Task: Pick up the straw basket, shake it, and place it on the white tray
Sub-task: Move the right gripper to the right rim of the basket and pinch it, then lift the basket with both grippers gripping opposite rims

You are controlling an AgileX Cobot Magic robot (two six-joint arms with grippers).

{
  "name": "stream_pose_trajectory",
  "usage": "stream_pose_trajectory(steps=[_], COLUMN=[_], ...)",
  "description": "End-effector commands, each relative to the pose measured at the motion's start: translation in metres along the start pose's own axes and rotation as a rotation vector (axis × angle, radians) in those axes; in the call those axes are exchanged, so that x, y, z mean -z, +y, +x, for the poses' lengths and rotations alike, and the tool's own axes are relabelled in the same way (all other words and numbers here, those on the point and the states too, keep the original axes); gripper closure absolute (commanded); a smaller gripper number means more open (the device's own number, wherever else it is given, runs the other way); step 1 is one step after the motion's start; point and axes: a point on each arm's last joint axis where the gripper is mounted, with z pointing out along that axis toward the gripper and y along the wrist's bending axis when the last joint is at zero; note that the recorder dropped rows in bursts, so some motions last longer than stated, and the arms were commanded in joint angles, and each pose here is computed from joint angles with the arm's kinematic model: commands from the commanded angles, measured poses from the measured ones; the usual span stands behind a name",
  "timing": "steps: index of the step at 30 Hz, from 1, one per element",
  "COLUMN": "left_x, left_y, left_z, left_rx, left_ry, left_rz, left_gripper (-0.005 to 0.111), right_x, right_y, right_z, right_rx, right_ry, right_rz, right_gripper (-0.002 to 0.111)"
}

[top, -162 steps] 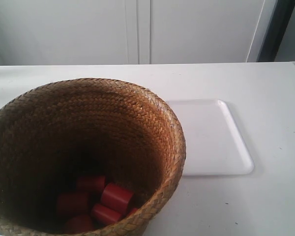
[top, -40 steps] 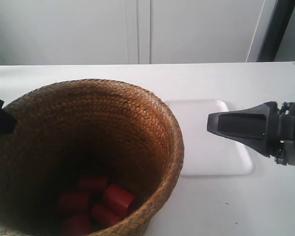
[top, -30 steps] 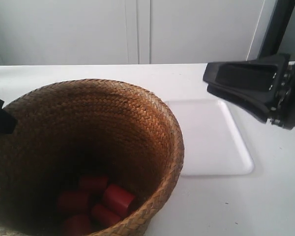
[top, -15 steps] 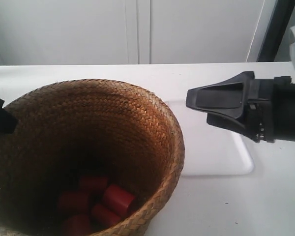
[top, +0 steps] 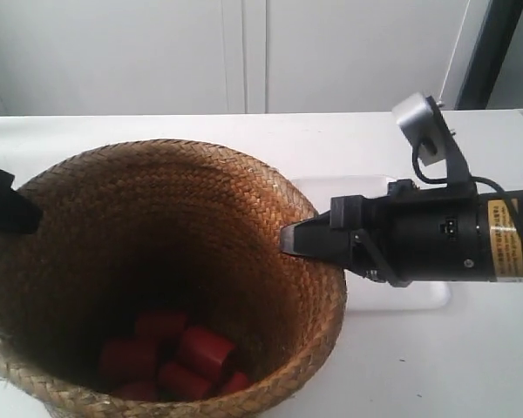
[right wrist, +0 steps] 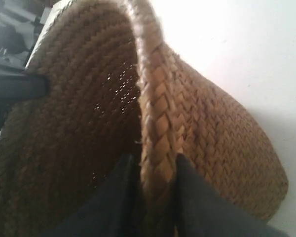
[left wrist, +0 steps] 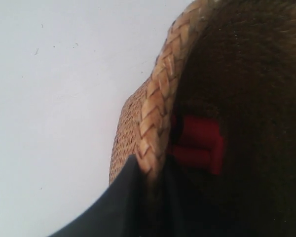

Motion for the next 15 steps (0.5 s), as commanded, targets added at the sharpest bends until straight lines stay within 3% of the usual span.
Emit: stream_pose_trajectory(steps=[1, 3, 6, 8, 11, 13, 15], left_x=[-0.013, -0.014, 0.003, 0.030, 0.058, 0.053, 0.028], left_y=[-0.010, -0.017, -0.034, -0.051, -0.061, -0.054, -0.037], left_z=[0.002, -0.001, 0.000, 0.008, 0.035, 0.057, 0.074], left_rx=[-0.054, -0.081, -0.182, -0.320, -0.434, -0.382, -0.286], left_ry=[-0.113, -0.241, -0.469, -0.615, -0.712, -0.734, -0.728], left_rz=[0.170, 0.258, 0.394, 0.418, 0.365, 0.324, 0.259], left_gripper=[0.107, 0.107, 0.107, 0.107, 0.107, 0.107, 0.107], right_x=[-0.001, 0.003, 0.020, 0.040, 0.065, 0.069, 0.063], right_y=[-0.006, 0.005, 0.040, 0.069, 0.082, 0.065, 0.044], right_z=[-0.007, -0.012, -0.018, -0.019, -0.009, 0.010, 0.024], right_rx=[0.134, 0.214, 0.325, 0.459, 0.597, 0.545, 0.488], right_ry=[-0.081, -0.150, -0.284, -0.341, -0.370, -0.364, -0.391], right_rz=[0.069, 0.001, -0.217, -0.293, -0.132, 0.002, 0.072], right_gripper=[0.108, 0.108, 0.108, 0.108, 0.108, 0.108, 0.108])
